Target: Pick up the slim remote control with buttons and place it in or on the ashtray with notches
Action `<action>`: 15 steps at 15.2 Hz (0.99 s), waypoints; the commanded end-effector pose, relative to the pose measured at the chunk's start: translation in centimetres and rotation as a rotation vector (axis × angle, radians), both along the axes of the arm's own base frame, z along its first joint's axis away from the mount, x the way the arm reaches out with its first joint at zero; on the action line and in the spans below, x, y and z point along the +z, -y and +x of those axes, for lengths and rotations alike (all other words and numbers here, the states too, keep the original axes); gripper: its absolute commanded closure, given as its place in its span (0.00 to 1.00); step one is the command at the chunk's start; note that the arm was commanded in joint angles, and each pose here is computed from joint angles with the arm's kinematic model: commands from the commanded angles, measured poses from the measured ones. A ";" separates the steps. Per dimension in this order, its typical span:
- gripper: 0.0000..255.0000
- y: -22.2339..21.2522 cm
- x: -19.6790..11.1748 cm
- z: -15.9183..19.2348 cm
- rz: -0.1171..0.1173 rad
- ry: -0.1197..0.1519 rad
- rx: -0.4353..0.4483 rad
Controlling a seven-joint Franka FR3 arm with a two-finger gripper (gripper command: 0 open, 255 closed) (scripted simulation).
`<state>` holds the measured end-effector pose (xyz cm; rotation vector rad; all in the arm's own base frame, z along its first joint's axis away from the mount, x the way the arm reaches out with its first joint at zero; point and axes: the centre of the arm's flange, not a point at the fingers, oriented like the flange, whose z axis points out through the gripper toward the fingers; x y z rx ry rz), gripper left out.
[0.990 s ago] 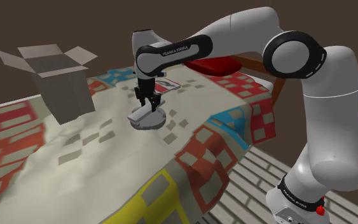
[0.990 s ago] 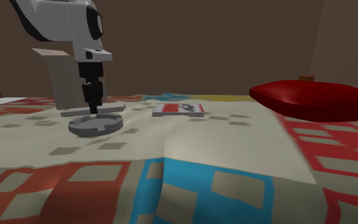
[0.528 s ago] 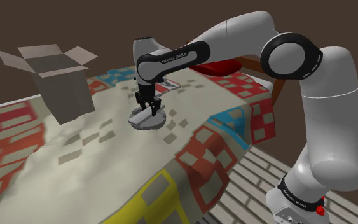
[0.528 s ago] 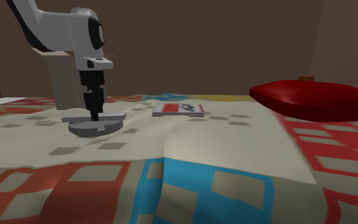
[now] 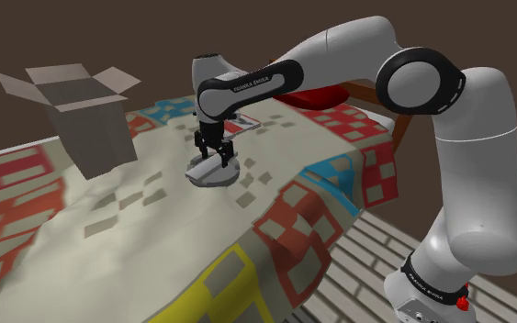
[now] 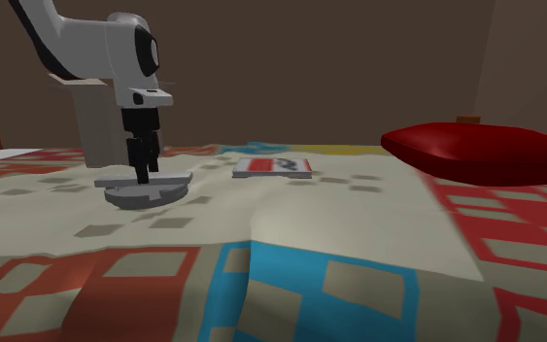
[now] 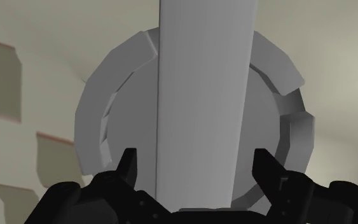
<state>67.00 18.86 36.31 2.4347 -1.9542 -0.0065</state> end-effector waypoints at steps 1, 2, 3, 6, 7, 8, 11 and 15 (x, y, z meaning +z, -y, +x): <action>0.00 0.0 0.0 0.0 0.000 0.000 0.000; 0.00 0.0 0.0 0.0 0.000 0.000 0.000; 0.00 0.0 0.0 0.0 0.000 0.000 0.000; 0.00 0.0 3.9 0.1 0.000 0.000 0.000; 0.00 0.0 5.0 0.1 0.000 0.000 0.000; 0.00 0.0 5.0 0.1 0.000 0.000 0.000; 0.00 0.0 5.0 0.1 0.000 0.000 0.000; 0.00 0.0 5.0 0.1 0.000 0.000 0.000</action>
